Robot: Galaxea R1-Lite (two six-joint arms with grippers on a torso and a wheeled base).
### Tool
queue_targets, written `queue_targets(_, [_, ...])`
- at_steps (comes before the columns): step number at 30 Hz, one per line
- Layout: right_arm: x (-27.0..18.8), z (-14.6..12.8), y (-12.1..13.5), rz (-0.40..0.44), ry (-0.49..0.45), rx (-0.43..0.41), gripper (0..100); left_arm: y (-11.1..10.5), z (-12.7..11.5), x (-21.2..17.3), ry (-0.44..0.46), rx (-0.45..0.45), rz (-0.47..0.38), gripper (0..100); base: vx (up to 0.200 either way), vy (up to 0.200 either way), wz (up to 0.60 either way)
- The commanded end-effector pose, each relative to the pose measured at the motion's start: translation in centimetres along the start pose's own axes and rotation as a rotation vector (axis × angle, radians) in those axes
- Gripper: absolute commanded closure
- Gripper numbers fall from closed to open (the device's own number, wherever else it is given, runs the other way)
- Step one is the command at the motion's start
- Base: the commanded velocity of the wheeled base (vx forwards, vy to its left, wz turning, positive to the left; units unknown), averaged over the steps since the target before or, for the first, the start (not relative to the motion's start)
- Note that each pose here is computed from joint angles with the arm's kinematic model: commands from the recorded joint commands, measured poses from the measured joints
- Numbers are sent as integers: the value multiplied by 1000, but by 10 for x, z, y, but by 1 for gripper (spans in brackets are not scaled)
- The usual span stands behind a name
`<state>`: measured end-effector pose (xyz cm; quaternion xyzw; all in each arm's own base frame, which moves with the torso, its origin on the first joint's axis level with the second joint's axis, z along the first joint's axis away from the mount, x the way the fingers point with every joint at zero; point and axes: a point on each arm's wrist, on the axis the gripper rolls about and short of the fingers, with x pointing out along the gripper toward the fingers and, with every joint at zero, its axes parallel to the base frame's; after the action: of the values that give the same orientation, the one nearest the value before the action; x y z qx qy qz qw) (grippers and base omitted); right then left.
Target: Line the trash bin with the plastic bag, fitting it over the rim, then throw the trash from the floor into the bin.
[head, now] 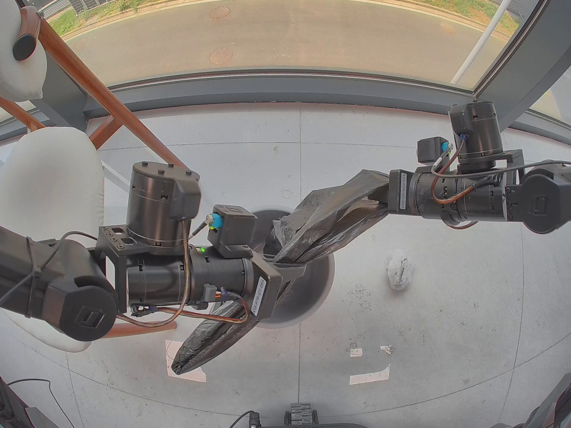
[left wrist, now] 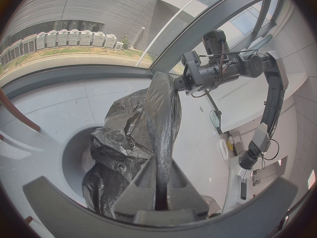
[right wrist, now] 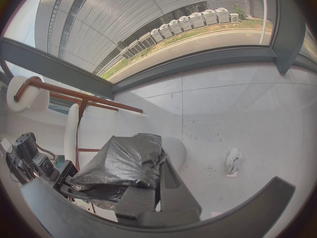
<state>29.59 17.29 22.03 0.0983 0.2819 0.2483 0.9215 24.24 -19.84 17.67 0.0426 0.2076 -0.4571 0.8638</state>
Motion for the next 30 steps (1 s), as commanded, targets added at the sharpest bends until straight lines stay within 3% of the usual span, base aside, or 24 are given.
queue_targets(1, [10, -5, -4, -10, 27, -10, 100, 4, -12, 15, 52, -14, 0, 100, 0, 0, 0])
queue_targets(12, [32, -16, -13, 7, -53, -24, 100, 6, -22, 51, 107, -19, -19, 100, 0, 0, 0])
queue_targets(23, [34, -19, -16, -2, -44, -20, 100, 5, -24, 60, 117, -17, -23, 100, 0, 0, 0])
queue_targets(24, [34, -19, -16, -2, -44, -20, 100, 5, -24, 60, 117, -17, -18, 0, 0, 0, 0])
queue_targets(30, [35, -20, -16, -1, -41, -19, 100, 6, -28, 63, 132, -22, -15, 0, 0, 0, 0])
